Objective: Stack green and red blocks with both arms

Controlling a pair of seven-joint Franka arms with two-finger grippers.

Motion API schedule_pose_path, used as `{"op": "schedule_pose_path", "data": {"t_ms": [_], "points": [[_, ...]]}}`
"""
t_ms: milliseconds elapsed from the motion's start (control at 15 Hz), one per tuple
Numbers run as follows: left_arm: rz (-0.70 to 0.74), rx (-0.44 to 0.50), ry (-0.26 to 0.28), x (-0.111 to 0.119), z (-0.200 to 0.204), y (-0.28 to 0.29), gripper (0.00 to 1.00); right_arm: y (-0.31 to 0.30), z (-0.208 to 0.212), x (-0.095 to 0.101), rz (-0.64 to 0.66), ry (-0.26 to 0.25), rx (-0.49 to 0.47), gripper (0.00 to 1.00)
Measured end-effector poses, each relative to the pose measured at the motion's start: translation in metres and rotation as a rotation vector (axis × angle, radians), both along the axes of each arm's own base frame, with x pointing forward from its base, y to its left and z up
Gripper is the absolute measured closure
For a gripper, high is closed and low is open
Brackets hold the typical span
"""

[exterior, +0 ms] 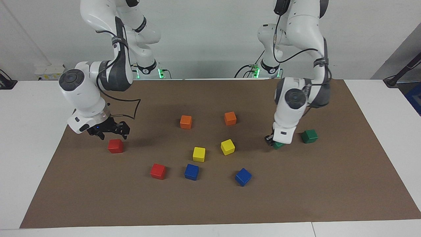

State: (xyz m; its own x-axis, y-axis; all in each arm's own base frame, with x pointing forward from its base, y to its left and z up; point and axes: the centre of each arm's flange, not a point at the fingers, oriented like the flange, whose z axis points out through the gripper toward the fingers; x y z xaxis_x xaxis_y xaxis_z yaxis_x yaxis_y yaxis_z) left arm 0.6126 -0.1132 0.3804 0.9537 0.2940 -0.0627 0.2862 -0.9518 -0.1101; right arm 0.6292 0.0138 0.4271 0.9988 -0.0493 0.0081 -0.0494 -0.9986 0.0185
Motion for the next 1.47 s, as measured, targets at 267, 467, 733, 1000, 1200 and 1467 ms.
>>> {"op": "schedule_pose_path", "data": {"t_ms": [267,467,733,1000,1200,1467], "points": [[-0.217,-0.08,0.041,-0.015,0.027,0.158,0.45,0.078,-0.016,0.023,-0.12,-0.008,-0.003,0.0],[-0.295,-0.101,0.036,-0.025,0.0,0.163,0.45,0.103,-0.044,0.046,-0.17,-0.005,-0.005,0.0],[-0.311,-0.126,0.015,-0.028,-0.015,0.143,0.45,0.126,-0.078,0.071,-0.196,-0.04,0.004,0.0],[-0.328,-0.124,-0.001,-0.029,-0.019,0.14,0.45,0.133,-0.103,0.082,-0.204,-0.077,0.015,0.0],[-0.349,-0.126,0.002,-0.031,-0.024,0.14,0.45,0.133,-0.108,0.087,-0.205,-0.117,0.027,0.0],[-0.348,-0.128,0.011,-0.034,-0.029,0.142,0.45,0.13,-0.115,0.089,-0.21,-0.118,0.026,0.27]]}}
